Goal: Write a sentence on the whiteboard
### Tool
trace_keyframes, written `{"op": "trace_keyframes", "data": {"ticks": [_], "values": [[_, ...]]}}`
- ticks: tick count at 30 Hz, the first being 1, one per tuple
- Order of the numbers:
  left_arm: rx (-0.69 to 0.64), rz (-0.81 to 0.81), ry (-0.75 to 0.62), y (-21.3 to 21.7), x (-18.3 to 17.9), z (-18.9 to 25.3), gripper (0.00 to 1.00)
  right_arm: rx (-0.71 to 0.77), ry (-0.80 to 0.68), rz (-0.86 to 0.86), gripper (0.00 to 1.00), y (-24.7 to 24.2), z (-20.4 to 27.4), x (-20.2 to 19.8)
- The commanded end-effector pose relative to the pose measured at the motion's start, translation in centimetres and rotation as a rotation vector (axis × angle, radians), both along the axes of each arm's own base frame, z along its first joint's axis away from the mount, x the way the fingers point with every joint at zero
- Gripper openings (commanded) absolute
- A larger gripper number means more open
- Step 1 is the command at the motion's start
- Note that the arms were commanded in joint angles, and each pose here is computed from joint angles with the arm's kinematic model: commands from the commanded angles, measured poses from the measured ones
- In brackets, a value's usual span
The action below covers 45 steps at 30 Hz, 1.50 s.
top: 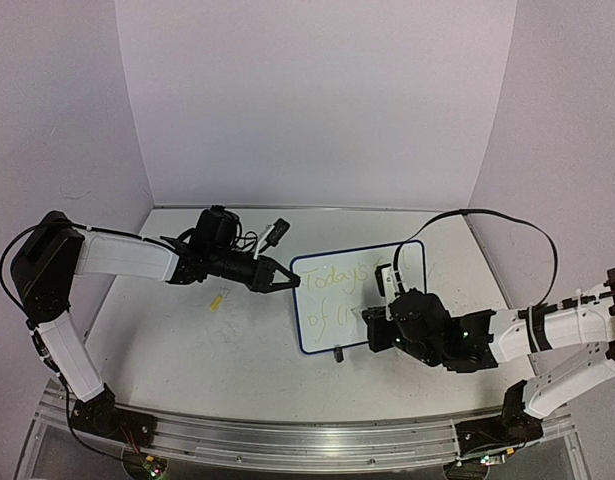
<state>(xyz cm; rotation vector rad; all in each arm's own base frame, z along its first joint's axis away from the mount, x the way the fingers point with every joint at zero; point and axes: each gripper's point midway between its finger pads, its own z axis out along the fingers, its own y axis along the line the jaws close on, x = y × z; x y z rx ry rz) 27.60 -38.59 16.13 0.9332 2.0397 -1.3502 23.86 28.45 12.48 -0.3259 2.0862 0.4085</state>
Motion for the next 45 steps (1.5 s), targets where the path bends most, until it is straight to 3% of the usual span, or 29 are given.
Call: {"op": "trace_keyframes", "data": {"ticks": [1,15,30,45], "values": [[0.004,0.010,-0.046,-0.2,0.2,1.2,0.00,0.000,0.007,0.011,0.00,0.6,-0.2,0.3],[0.008,0.010,-0.041,-0.3,0.3,0.9,0.00,-0.048,0.063,0.003,0.00,-1.6,-2.7,-0.9],[0.005,0.010,-0.045,-0.2,0.2,1.1,0.00,0.010,-0.041,-0.066,0.00,-0.9,1.6,1.3],[0.006,0.009,-0.046,-0.2,0.2,1.1,0.00,-0.026,-0.004,-0.031,0.00,-1.6,0.0,0.6]]}}
